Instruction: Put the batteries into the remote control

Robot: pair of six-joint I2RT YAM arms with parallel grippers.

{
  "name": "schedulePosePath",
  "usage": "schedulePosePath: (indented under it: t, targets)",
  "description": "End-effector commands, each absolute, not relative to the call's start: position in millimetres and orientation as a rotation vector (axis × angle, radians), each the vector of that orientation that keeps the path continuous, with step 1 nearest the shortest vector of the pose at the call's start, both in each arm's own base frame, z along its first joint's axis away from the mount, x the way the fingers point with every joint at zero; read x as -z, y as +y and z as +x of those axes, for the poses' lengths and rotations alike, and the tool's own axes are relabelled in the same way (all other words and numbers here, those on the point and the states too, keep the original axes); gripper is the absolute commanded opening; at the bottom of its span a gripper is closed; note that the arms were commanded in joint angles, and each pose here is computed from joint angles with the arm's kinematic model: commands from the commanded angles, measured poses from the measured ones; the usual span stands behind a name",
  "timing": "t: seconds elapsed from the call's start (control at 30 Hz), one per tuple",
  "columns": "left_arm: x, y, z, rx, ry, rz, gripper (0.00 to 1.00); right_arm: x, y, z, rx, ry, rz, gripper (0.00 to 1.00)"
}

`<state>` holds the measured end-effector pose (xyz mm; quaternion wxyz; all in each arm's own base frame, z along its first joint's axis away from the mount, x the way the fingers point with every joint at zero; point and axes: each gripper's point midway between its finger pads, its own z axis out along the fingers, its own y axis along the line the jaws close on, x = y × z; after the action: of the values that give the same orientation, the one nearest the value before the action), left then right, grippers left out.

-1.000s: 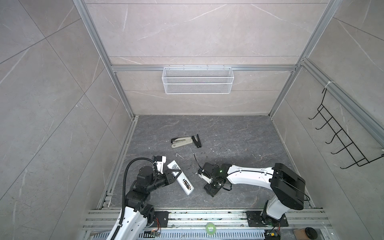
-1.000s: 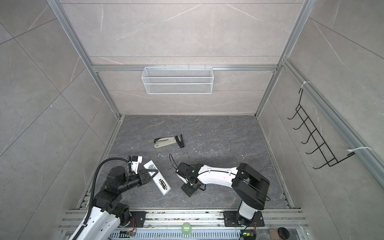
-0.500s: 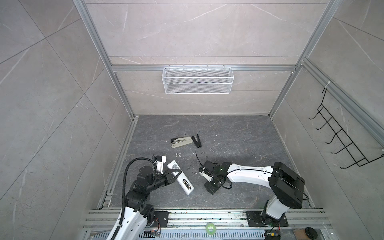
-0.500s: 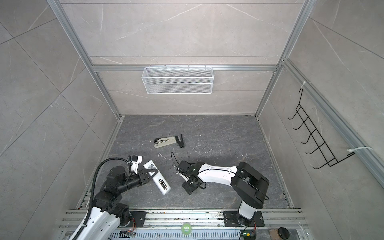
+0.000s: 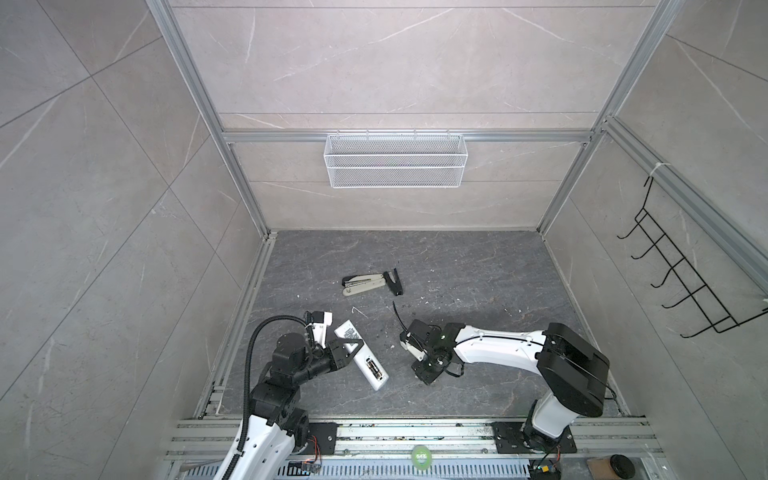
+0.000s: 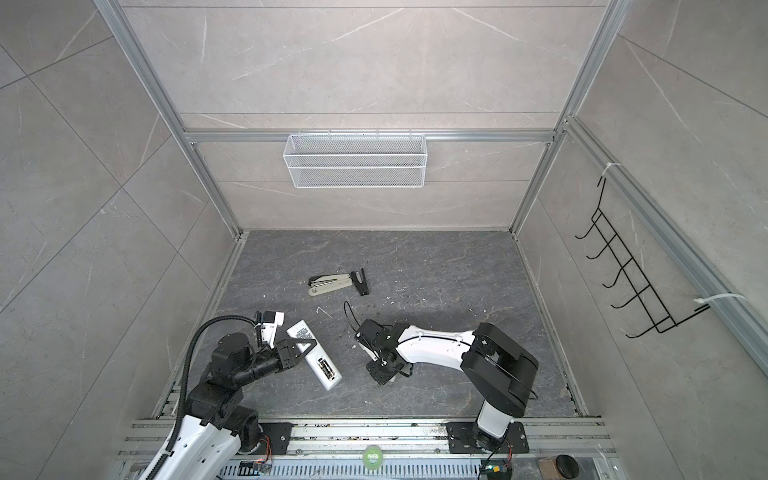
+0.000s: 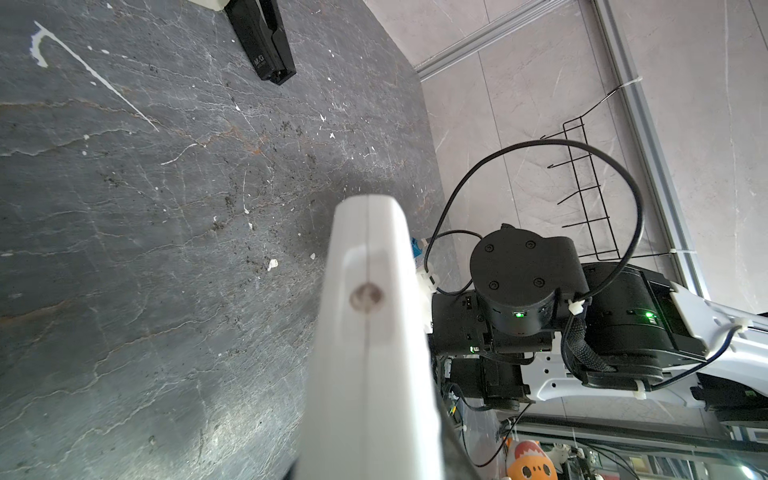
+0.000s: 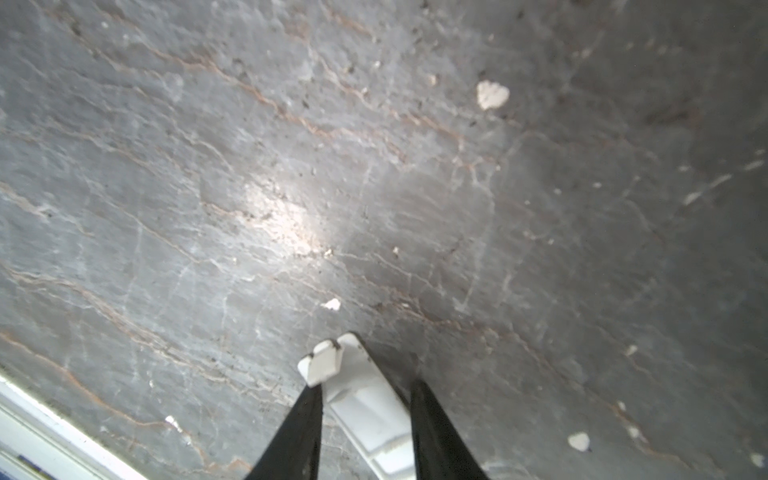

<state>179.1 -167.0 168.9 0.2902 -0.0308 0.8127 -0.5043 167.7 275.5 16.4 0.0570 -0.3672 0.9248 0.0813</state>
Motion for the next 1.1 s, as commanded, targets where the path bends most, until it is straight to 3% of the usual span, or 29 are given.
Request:
schedulePosePath:
  t: [0.0,1.07]
  targets:
    - [-196.8,-170.8,180.5,1.373,2.073,-0.006,0.00,-20.1,269.2,161.9,-0.255,2.807,-1.135,0.40]
    - [-200.1,-171.8,178.4,1.390,2.055,0.005,0.00,-8.3,256.1,151.2,-0.182,2.877,-1.088,0.44]
